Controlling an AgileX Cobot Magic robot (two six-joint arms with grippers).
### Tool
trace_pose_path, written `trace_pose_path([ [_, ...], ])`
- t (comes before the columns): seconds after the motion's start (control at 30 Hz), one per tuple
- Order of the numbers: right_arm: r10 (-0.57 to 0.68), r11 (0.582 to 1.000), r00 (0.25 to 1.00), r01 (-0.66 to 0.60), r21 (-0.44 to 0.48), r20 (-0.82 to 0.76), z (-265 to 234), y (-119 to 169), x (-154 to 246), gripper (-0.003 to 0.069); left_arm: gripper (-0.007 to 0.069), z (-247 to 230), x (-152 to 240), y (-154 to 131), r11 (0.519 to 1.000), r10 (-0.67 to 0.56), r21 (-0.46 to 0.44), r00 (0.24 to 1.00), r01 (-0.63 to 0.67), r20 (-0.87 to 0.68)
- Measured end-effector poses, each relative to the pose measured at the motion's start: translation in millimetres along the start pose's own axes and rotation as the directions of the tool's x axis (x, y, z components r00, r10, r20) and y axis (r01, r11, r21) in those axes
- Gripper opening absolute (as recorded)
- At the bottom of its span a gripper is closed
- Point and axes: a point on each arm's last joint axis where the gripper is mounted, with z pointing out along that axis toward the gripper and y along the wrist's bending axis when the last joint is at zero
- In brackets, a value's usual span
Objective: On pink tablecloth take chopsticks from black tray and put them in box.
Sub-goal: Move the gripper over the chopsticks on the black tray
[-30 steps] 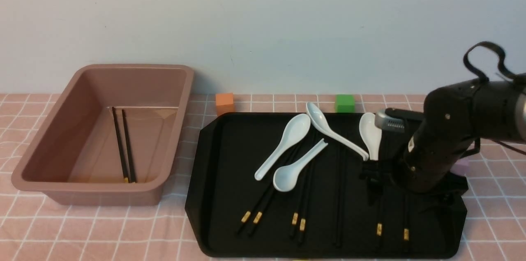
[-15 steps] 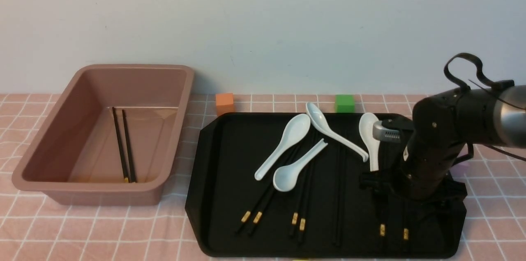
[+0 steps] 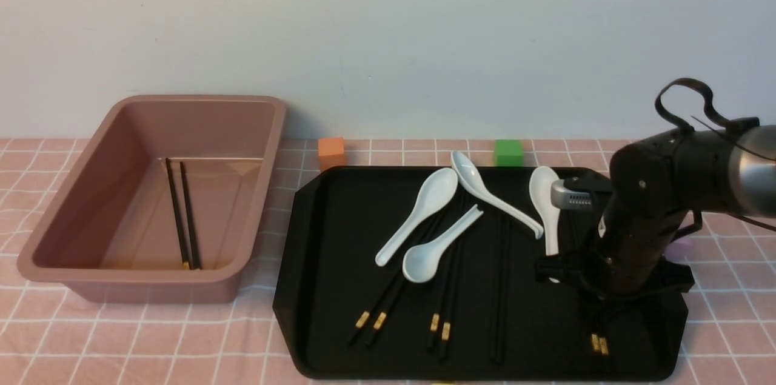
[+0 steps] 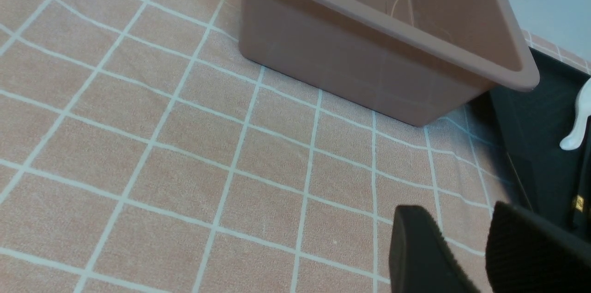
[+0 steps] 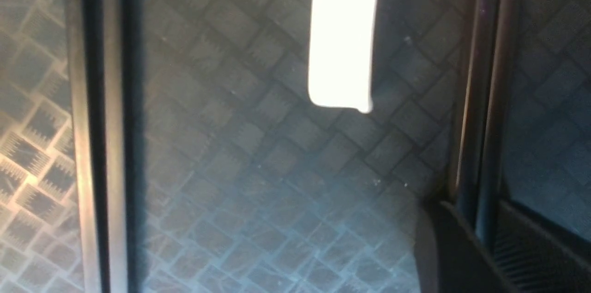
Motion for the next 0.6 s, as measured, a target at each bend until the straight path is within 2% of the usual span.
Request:
trace_pose_path([
  [0.23, -0.011, 1.000, 1.000, 0.011, 0.009, 0.004, -3.6, -1.3, 0.3, 0.0133, 0.0239, 0.0, 0.0, 0.0, 1.000, 0.000, 0.000, 1.000, 0.000, 0.000],
  [0.6, -0.039, 0.999, 0.998, 0.037, 0.031, 0.055, -59.2, -11.6, 9.2, 0.0133, 0.0238, 0.0, 0.0, 0.0, 1.000, 0.000, 0.000, 1.000, 0.000, 0.000],
])
